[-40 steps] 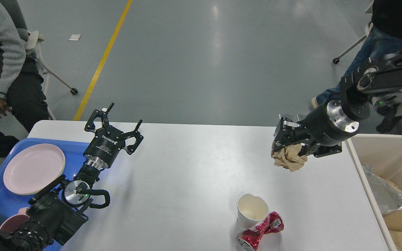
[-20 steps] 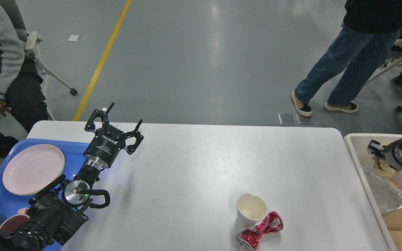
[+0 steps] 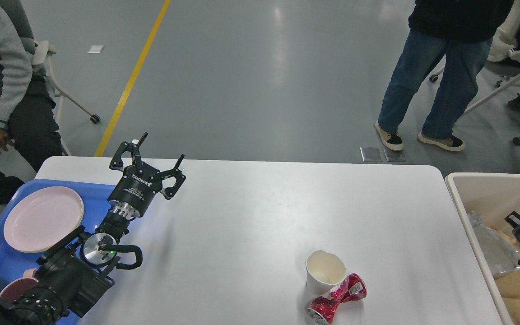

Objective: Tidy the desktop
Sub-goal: 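Release the crumpled paper ball into the white bin, then move the right gripper toward the white cup beside the red can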

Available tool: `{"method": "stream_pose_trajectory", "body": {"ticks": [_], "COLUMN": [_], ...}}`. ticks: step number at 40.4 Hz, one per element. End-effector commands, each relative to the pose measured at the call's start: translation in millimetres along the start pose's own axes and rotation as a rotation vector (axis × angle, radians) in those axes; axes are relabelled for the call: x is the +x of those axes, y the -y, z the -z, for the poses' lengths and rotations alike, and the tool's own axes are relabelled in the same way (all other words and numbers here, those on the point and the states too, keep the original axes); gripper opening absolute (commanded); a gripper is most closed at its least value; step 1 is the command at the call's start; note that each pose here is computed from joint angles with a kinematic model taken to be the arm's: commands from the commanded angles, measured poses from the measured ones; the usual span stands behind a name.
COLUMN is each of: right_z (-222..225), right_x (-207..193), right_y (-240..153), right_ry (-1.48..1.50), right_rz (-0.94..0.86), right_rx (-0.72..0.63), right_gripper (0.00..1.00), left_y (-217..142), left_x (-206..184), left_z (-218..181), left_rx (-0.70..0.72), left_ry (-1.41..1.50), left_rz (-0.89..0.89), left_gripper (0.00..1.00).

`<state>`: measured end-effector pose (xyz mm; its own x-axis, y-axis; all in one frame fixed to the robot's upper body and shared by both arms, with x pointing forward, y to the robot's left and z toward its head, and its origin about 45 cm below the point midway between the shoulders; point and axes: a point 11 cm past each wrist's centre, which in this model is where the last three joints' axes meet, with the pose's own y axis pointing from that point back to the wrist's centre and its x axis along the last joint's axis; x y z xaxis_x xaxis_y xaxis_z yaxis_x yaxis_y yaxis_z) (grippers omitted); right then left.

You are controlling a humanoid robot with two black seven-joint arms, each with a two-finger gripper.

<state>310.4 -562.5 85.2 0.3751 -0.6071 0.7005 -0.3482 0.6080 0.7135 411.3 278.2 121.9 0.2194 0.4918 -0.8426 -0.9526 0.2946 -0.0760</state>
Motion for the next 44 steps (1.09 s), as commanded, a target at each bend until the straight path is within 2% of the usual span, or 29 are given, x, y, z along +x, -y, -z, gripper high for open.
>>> {"method": "stream_pose_trajectory", "body": {"ticks": [1,15,22,24,29,30,34,37,38,44], "right_z": [-5,5,28,56,121,140,166,181,189,197], "right_x": [-4,3,11,19,44,53,57,41,29,-28], "right_y": [2,-1,-9,-20,-63,-83,-121,-152,-176,-253], "right_ry": [0.01,0.011,0.0,-0.005,-0.071,-0.108,-0.171,-0.245,-0.3,-0.46], "right_rz": [0.006,0.002,0.017,0.052,0.208,0.26,0.34,0.415,0.467,0.659], "right_rx": [-0.007,0.01,0.049,0.099,0.224,0.266,0.329,0.371,0.404,0.484], "right_gripper": [1.0,1.0,1.0,1.0,1.0,1.0,1.0,1.0,1.0,1.0], "left_y": [0,0,0,0,0,0,0,0,0,0], "left_x": [0,0,0,0,0,0,0,0,0,0], "left_z": [1,0,0,0,0,0,1,1,1,0], "left_rx": [0.002,0.0,0.001,0.0,0.0,0.0,0.0,0.0,0.0,0.0], "left_ry": [-0.001,-0.001,0.0,0.0,0.0,-0.001,-0.002,-0.002,-0.001,0.0], "left_rz": [0.001,0.002,0.0,0.0,0.0,0.002,0.002,0.001,-0.001,0.0], "left_gripper": [0.97,0.97,0.97,0.97,0.97,0.97,0.97,0.97,0.97,0.97]}}
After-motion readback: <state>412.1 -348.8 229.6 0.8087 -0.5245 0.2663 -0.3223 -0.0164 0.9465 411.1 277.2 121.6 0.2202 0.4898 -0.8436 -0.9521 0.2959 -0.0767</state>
